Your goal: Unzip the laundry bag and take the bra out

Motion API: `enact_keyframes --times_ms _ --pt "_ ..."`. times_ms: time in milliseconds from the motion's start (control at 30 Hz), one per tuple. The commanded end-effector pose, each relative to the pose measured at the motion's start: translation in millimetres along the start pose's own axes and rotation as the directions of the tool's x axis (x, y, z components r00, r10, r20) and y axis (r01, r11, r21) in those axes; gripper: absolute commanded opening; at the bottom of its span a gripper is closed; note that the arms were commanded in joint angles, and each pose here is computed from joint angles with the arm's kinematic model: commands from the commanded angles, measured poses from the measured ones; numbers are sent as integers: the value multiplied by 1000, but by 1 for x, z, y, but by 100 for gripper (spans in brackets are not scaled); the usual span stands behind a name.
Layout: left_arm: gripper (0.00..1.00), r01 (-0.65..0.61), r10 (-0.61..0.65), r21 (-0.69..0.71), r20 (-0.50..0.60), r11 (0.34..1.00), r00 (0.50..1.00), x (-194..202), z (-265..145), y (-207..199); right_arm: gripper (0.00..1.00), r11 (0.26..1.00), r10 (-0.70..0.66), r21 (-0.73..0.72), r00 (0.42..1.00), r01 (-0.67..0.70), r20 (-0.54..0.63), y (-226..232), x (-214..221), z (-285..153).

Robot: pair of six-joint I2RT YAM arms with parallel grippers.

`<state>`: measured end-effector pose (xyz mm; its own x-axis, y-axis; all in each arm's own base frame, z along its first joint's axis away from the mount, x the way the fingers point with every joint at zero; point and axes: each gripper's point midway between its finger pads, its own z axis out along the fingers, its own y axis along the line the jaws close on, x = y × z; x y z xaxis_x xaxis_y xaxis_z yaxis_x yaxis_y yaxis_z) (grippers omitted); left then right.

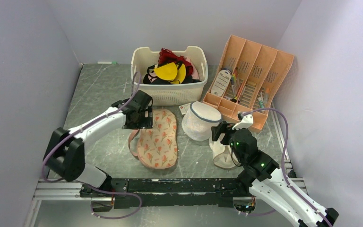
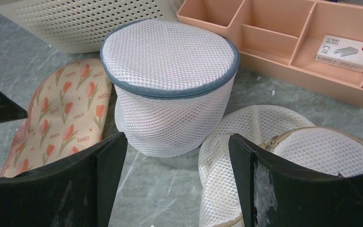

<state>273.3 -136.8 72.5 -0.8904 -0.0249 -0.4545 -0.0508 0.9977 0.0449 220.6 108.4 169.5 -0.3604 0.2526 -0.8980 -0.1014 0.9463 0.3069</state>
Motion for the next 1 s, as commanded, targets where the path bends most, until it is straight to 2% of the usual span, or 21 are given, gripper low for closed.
enact_keyframes --times_ms 0,100,167,233,367,533,600,733,967 --pt "100 21 -35 154 91 988 995 -24 -39 -16 80 1000 4 -11 1000 -3 26 5 -11 -1" --pt "100 39 -75 357 88 933 993 -25 -59 -48 80 1000 -4 -1 1000 4 25 4 -12 0" --pt "100 53 -97 543 54 838 994 -24 -79 -82 80 1000 -6 9 1000 6 16 3 -11 0" --pt "100 66 -119 656 38 752 992 -24 -93 -108 80 1000 -3 9 1000 3 11 3 -10 0" --pt "100 84 -119 769 -10 634 993 -19 -96 -144 80 1000 0 0 1000 0 19 4 -10 0" --pt "99 164 -91 825 -136 541 986 -2 -68 -173 80 1000 0 6 1000 0 3 4 -8 0" --pt "100 195 -96 817 -170 542 981 8 -52 -175 80 1000 3 -9 1000 -3 -1 6 -6 0" --pt "99 251 -127 748 -220 615 967 25 -14 -160 80 1000 6 -25 1000 -5 8 8 -8 -1" --pt "99 364 -248 633 -267 683 931 49 21 -96 80 999 -6 -38 1000 6 1 10 -5 1"
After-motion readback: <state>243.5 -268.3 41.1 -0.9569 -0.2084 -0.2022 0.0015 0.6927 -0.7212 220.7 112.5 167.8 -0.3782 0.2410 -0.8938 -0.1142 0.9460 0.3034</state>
